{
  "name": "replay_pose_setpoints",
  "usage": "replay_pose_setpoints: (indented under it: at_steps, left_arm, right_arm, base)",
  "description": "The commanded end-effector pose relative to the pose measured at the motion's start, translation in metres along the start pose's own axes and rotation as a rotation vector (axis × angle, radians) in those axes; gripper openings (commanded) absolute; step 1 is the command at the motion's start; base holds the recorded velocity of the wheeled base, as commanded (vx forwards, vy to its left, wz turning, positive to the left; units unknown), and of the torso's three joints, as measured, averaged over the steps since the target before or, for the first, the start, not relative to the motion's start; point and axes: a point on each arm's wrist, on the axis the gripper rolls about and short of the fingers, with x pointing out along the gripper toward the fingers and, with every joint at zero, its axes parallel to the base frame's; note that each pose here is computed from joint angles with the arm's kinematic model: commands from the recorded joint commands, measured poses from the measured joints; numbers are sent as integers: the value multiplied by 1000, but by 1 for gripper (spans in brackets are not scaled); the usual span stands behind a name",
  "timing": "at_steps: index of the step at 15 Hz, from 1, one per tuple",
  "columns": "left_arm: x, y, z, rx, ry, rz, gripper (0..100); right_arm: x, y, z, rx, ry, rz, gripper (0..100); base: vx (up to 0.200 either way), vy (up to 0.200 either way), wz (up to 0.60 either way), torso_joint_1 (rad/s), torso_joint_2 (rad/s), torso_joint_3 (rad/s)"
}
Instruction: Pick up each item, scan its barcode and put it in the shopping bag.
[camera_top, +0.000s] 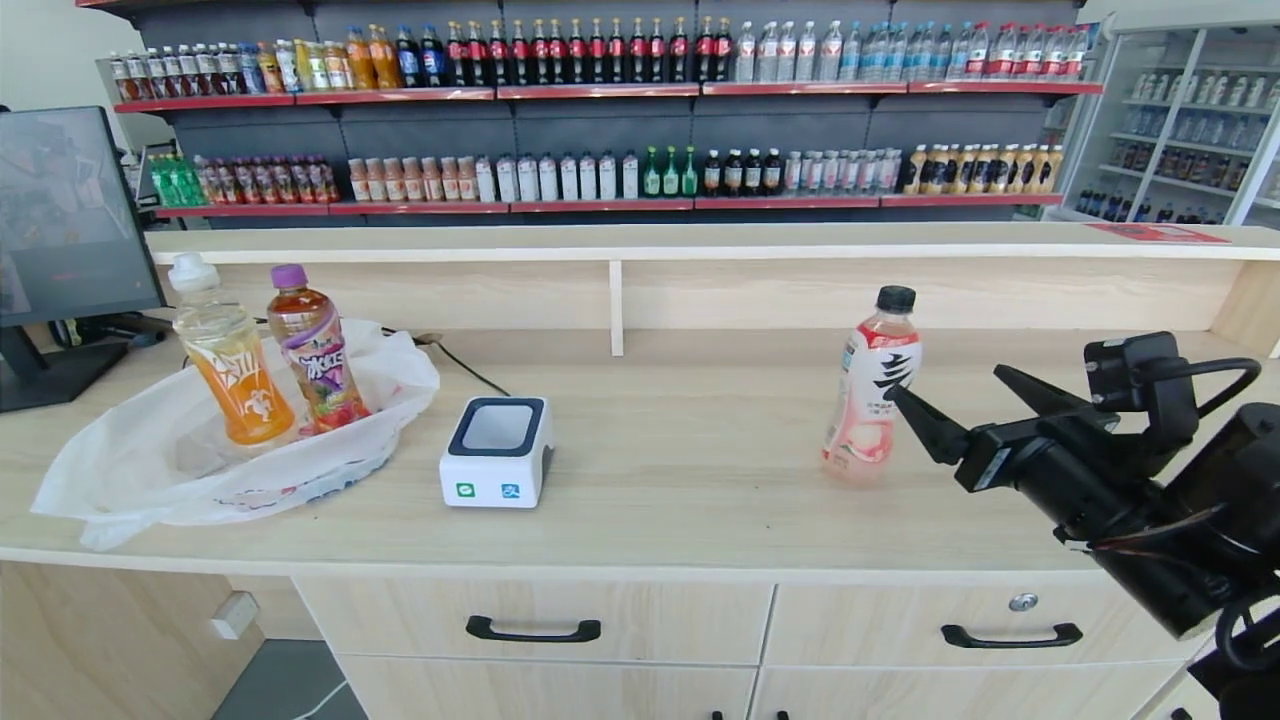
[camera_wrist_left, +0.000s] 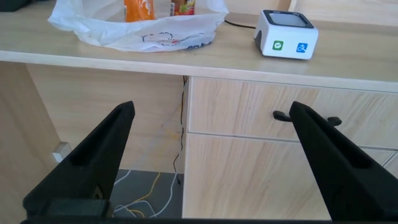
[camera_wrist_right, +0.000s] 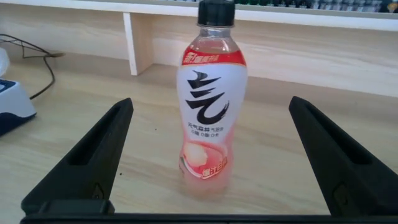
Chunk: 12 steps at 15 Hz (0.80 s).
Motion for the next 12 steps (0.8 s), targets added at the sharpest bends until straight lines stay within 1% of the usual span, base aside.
replay_pose_setpoints:
  at_steps: [1,2,12]
  left_arm:
    - [0,0,0,0,0,1,100]
    - [0,0,0,0,0,0,100]
    - [0,0,0,0,0,0,100]
  right_arm:
    - [12,-5,-19,-3,60,-22,100]
    - [16,-6,-27,-3,86,-23,100]
    - [43,-6,-50,24,118,-31,100]
  base:
    - [0,0,0,0,0,0]
    - [0,0,0,0,0,0]
    - [0,0,0,0,0,0]
